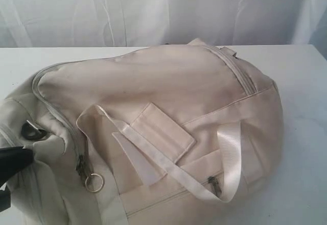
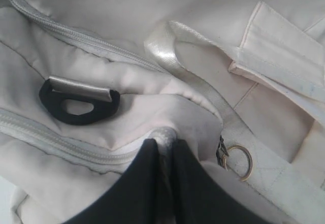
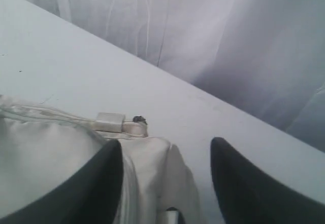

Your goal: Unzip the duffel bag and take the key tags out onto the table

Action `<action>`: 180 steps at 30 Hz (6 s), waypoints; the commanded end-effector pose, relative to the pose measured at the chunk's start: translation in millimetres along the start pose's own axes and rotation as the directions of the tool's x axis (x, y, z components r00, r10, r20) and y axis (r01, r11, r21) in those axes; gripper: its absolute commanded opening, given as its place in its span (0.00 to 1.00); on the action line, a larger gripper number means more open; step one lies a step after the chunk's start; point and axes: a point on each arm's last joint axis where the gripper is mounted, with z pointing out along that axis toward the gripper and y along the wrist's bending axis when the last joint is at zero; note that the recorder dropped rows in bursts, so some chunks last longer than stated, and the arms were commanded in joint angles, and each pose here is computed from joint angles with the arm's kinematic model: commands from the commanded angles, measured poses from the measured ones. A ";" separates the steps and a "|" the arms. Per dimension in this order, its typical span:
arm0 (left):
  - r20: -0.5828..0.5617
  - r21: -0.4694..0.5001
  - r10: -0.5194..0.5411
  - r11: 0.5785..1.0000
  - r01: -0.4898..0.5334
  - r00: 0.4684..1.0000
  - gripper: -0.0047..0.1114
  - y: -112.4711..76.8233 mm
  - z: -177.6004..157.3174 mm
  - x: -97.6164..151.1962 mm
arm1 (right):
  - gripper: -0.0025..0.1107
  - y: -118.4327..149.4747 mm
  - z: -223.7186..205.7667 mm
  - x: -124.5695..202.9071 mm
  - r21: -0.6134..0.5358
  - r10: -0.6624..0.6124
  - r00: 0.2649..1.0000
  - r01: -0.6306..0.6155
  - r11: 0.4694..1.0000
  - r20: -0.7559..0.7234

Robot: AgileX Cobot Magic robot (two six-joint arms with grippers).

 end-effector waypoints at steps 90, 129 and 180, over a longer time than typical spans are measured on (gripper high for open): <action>0.260 -0.450 0.163 0.892 -0.030 0.952 0.04 31.4 -30.7 -95.0 | 0.55 -61.8 24.5 58.3 0.070 0.152 0.928 -0.136 0.988 -0.341; 0.256 -0.370 0.161 0.927 -0.057 0.953 0.04 23.9 -27.1 -94.2 | 0.02 -29.4 19.6 95.0 0.006 0.067 0.842 -0.075 0.997 -0.535; 0.394 -0.373 0.328 0.911 -0.177 0.859 0.04 -2.9 -66.1 -109.8 | 0.46 105.3 37.5 32.2 -0.622 -0.262 0.963 0.238 0.746 0.054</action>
